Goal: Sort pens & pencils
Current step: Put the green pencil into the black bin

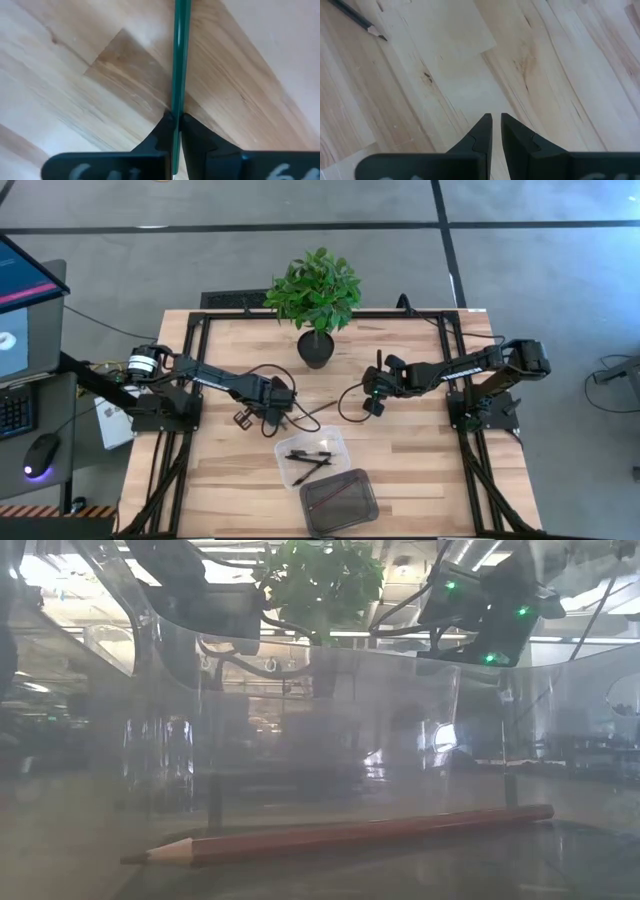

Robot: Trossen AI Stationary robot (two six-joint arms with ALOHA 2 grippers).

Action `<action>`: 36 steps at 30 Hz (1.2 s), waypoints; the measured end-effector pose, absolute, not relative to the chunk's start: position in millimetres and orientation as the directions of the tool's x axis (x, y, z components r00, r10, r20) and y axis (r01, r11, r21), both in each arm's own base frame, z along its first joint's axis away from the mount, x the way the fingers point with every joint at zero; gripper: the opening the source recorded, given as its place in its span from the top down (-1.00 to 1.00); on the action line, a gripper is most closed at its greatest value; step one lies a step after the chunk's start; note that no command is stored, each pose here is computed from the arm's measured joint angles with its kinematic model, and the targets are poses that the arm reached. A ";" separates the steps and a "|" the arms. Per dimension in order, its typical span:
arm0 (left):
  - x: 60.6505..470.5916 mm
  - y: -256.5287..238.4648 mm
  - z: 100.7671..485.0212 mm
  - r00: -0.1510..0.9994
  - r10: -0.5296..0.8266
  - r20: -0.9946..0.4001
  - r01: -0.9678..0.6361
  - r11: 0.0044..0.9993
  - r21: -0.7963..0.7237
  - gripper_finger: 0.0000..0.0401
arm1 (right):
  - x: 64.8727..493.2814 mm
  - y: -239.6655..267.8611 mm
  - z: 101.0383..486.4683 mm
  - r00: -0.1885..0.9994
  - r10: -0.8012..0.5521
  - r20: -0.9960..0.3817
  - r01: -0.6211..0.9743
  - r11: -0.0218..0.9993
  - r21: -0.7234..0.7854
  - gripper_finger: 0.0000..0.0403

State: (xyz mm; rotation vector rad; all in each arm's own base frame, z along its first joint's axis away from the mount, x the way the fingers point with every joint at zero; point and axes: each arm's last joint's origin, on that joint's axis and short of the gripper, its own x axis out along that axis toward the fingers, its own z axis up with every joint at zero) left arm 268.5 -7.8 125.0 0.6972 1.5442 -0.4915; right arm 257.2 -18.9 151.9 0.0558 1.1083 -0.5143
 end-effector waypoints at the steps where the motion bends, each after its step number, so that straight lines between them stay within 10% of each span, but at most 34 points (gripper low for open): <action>1: 268.5 -7.8 125.0 -0.006 0.139 -0.990 0.668 0.737 0.099 0.97 | 257.2 -18.9 151.9 0.342 -0.368 -0.864 0.422 0.882 -0.208 0.70; 25: 272.8 -9.5 153.8 0.053 0.002 -0.999 0.329 0.944 0.020 1.00 | 257.0 -18.9 151.8 0.340 -0.368 -0.866 0.421 0.882 -0.210 0.70; 36: 255.8 -3.2 191.1 0.132 0.178 -0.975 0.224 0.953 0.204 1.00 | 257.0 -18.9 151.8 0.340 -0.368 -0.866 0.421 0.882 -0.209 0.70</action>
